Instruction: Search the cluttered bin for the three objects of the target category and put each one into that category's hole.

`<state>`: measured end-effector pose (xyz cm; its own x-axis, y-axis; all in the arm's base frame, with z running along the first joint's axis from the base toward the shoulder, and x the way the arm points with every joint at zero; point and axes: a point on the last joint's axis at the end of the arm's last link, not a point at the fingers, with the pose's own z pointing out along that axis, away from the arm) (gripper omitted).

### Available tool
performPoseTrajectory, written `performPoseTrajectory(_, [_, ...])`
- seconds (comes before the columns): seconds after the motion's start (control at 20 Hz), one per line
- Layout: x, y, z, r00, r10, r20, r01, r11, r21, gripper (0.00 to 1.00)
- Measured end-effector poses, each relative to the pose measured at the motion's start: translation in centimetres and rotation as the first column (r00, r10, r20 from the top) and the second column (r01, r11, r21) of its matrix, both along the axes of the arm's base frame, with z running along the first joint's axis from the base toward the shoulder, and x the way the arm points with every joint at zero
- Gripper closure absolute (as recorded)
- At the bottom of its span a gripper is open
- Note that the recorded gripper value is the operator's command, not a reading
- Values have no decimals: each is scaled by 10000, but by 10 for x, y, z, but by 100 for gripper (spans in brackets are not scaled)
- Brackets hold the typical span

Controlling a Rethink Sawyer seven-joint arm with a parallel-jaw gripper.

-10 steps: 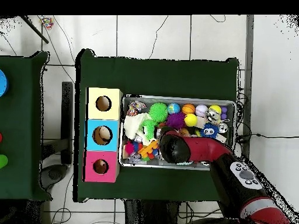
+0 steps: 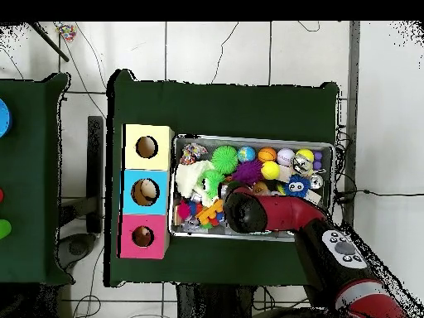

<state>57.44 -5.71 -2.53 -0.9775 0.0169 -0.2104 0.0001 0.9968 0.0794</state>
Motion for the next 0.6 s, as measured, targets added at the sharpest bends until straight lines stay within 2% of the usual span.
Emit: performPoseTrajectory(0.6, [-2,-3,1,10000,-7,-26,6,9999,-101,100])
